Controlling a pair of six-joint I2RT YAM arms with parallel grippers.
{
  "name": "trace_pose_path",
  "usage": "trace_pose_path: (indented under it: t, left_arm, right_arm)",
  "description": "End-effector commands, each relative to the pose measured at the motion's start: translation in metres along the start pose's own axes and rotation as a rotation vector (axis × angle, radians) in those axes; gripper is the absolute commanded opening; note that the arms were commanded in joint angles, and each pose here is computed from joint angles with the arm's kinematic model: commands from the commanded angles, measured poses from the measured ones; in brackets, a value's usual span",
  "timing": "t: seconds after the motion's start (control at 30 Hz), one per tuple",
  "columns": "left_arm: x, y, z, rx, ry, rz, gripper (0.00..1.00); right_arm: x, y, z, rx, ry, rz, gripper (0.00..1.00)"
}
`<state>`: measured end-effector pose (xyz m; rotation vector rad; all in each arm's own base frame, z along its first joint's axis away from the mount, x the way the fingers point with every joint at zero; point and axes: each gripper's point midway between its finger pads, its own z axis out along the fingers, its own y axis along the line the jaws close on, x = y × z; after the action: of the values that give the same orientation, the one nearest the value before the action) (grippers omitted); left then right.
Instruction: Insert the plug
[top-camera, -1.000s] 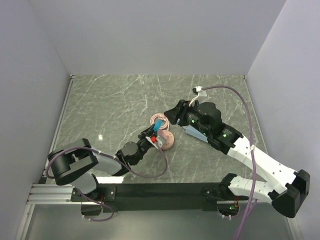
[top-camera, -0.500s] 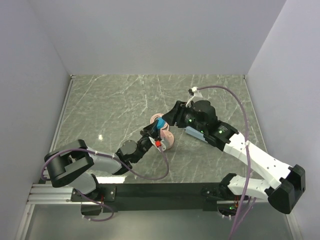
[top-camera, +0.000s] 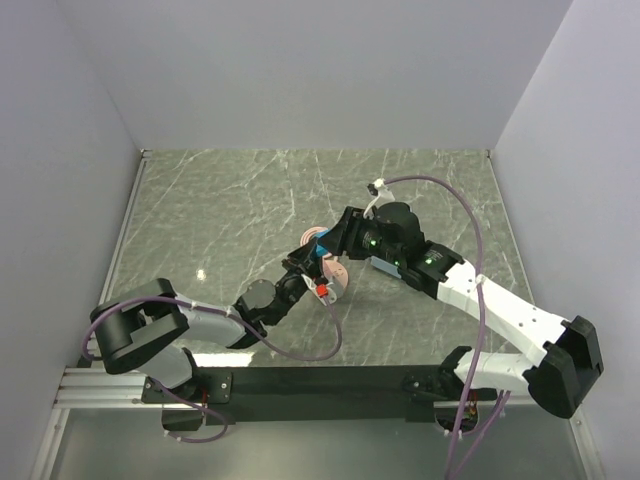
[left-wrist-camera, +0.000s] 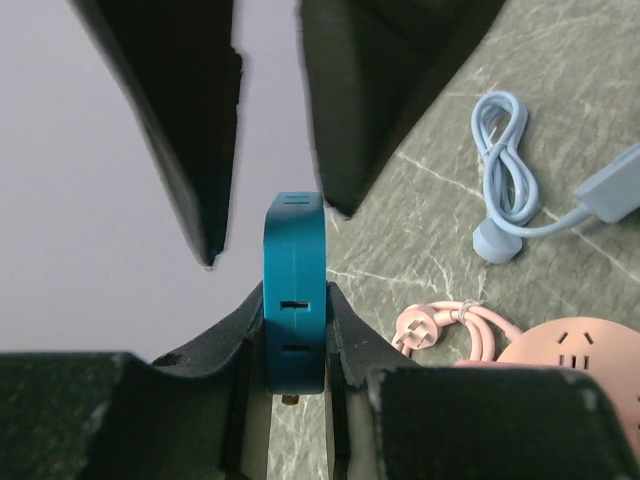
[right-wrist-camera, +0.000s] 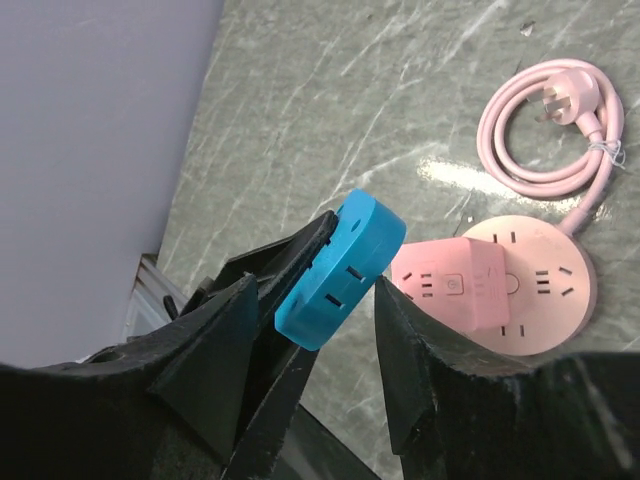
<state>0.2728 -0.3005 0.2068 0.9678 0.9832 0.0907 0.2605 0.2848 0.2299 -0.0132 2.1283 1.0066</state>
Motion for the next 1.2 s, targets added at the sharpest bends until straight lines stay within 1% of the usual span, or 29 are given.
trace_pose_path:
  t: [0.0, 0.03, 0.13, 0.17, 0.23, 0.33, 0.37, 0.43, 0.47, 0.5, 0.53, 0.57, 0.6, 0.63, 0.67, 0.7, 0.73, 0.8, 0.9, 0.93, 0.97, 1.0, 1.03, 1.07, 1.1, 1.13, 1.17]
  left_arm:
    - [-0.079, 0.098, -0.015, -0.413, -0.329, -0.144, 0.01]
    - [-0.08, 0.096, -0.013, -0.41, -0.326, -0.145, 0.01]
    - [-0.08, 0.094, -0.011, -0.41, -0.321, -0.149, 0.01]
    - [-0.077, 0.095, -0.011, -0.419, -0.307, -0.158, 0.01]
    - [-0.078, 0.097, -0.011, -0.428, -0.309, -0.161, 0.01]
    - [-0.079, 0.098, -0.009, -0.425, -0.3, -0.148, 0.01]
    - [-0.078, 0.098, -0.008, -0.424, -0.293, -0.134, 0.01]
    - [-0.078, 0.099, -0.007, -0.434, -0.291, -0.129, 0.01]
    - [-0.078, 0.099, -0.006, -0.436, -0.288, -0.128, 0.01]
    - [-0.077, 0.099, -0.004, -0.437, -0.277, -0.132, 0.03]
    - [-0.075, 0.098, -0.003, -0.435, -0.269, -0.134, 0.08]
    - [-0.075, 0.097, -0.002, -0.432, -0.266, -0.133, 0.16]
    - [-0.074, 0.097, -0.003, -0.436, -0.262, -0.137, 0.36]
    - [-0.073, 0.097, -0.002, -0.437, -0.258, -0.138, 0.43]
    - [-0.072, 0.096, -0.002, -0.434, -0.255, -0.14, 0.49]
    - [-0.072, 0.096, -0.001, -0.43, -0.249, -0.144, 0.66]
    - [-0.068, 0.092, 0.002, -0.414, -0.226, -0.15, 0.78]
    - [-0.064, 0.088, 0.004, -0.393, -0.206, -0.159, 0.91]
    - [-0.064, 0.085, 0.002, -0.349, -0.214, -0.191, 0.96]
    - [-0.06, 0.077, 0.004, -0.305, -0.197, -0.205, 0.96]
    - [-0.063, 0.072, 0.005, -0.268, -0.211, -0.215, 0.97]
    - [-0.064, 0.076, 0.003, -0.252, -0.216, -0.23, 0.97]
    - [-0.064, 0.072, 0.003, -0.217, -0.221, -0.282, 0.98]
    - [-0.063, 0.057, 0.004, -0.127, -0.218, -0.285, 0.98]
    - [-0.065, 0.066, -0.002, -0.125, -0.233, -0.31, 0.99]
    - [-0.067, 0.065, -0.004, -0.094, -0.249, -0.355, 0.99]
    - [-0.066, 0.063, -0.007, -0.066, -0.254, -0.37, 0.99]
  right_arm:
    - [-0.005, 0.007, 0.009, -0.053, -0.022, 0.028, 0.56]
    - [-0.003, 0.006, 0.013, -0.051, -0.011, 0.035, 0.55]
    - [-0.002, 0.009, 0.017, -0.071, -0.009, 0.045, 0.48]
    - [-0.001, 0.009, 0.018, -0.077, 0.002, 0.049, 0.44]
    - [0.004, 0.008, 0.02, -0.077, 0.019, 0.052, 0.41]
    - [0.01, 0.005, 0.021, -0.076, 0.038, 0.055, 0.33]
    - [0.009, 0.007, 0.022, -0.092, 0.028, 0.054, 0.25]
    - [0.01, 0.01, 0.022, -0.113, 0.034, 0.053, 0.13]
    - [0.009, 0.011, 0.022, -0.116, 0.035, 0.05, 0.0]
    - [0.008, 0.009, 0.023, -0.107, 0.031, 0.047, 0.0]
    - [0.008, 0.007, 0.024, -0.1, 0.034, 0.037, 0.0]
    - [0.004, 0.008, 0.024, -0.101, 0.028, 0.033, 0.0]
    - [0.002, 0.007, 0.024, -0.106, 0.029, 0.03, 0.0]
    - [0.0, 0.006, 0.025, -0.114, 0.028, 0.03, 0.0]
    - [-0.008, 0.004, 0.024, -0.119, 0.012, 0.032, 0.0]
    - [-0.014, 0.004, 0.025, -0.126, -0.001, 0.031, 0.0]
    - [-0.018, 0.003, 0.024, -0.13, -0.012, 0.017, 0.0]
    - [-0.037, -0.002, 0.023, -0.122, -0.058, 0.009, 0.0]
    - [-0.061, -0.005, 0.018, -0.132, -0.114, -0.013, 0.0]
    - [-0.067, -0.006, 0.016, -0.135, -0.125, -0.037, 0.0]
    - [-0.074, -0.006, 0.015, -0.136, -0.14, -0.046, 0.0]
    - [-0.081, -0.013, 0.014, -0.121, -0.155, -0.066, 0.0]
    - [-0.084, -0.013, 0.012, -0.125, -0.16, -0.08, 0.0]
    - [-0.089, -0.011, 0.01, -0.134, -0.168, -0.089, 0.0]
    - [-0.093, -0.014, 0.009, -0.13, -0.173, -0.095, 0.0]
    - [-0.095, -0.015, 0.008, -0.129, -0.176, -0.115, 0.0]
    - [-0.097, -0.015, 0.007, -0.13, -0.175, -0.123, 0.0]
